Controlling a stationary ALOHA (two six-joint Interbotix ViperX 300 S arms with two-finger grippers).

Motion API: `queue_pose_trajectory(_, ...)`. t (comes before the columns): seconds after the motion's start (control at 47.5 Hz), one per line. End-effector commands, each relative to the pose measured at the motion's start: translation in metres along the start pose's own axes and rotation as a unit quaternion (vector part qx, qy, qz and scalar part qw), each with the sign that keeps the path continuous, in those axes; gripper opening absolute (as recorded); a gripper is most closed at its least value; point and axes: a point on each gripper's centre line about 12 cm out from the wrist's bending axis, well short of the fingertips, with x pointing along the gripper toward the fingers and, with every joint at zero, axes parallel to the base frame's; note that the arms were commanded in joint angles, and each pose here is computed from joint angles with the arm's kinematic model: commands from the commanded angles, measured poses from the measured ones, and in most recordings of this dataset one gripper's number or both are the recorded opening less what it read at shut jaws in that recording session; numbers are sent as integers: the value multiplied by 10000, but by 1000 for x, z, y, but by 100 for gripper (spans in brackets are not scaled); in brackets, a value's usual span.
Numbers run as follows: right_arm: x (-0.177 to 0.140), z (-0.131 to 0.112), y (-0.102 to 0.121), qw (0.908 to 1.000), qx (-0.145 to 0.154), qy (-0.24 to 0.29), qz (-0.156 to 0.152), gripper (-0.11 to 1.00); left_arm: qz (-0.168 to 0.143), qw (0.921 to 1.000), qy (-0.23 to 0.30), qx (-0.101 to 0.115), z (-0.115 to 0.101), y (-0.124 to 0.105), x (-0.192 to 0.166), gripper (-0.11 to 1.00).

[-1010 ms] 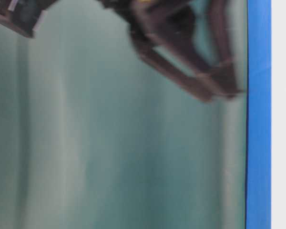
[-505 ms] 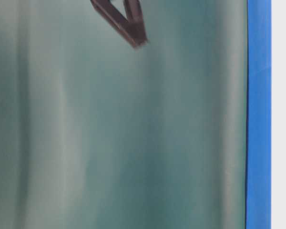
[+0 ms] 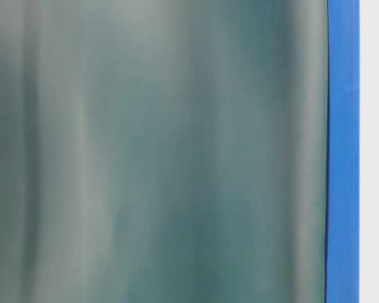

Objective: Hit the mark with a hammer.

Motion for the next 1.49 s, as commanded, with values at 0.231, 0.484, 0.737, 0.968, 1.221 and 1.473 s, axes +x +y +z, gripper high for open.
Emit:
queue_pose_trajectory(0.231,-11,-32,-4,9997,-24,178,180,74,16,9999,-114,24,-2,-1,-11,88)
queue_pose_trajectory(0.484,-12,-38,-4,9994,-33,243,230,69,16,9999,-114,1,-7,-1,-13,88)
queue_pose_trajectory(0.737,-12,-37,-3,9994,-35,242,262,69,0,9999,-70,-96,-12,-3,-12,88)
queue_pose_trajectory(0.968,-12,-37,-3,9993,-35,244,269,69,-147,9999,-73,-25,-13,-8,-11,88)
queue_pose_trajectory(1.221,-12,-37,-2,9993,-33,236,271,69,-177,9998,-70,-61,-14,-9,-11,88)
queue_pose_trajectory(1.473,-12,-37,-2,9993,-26,240,278,69,-179,9998,-62,-61,-14,-9,-11,88)
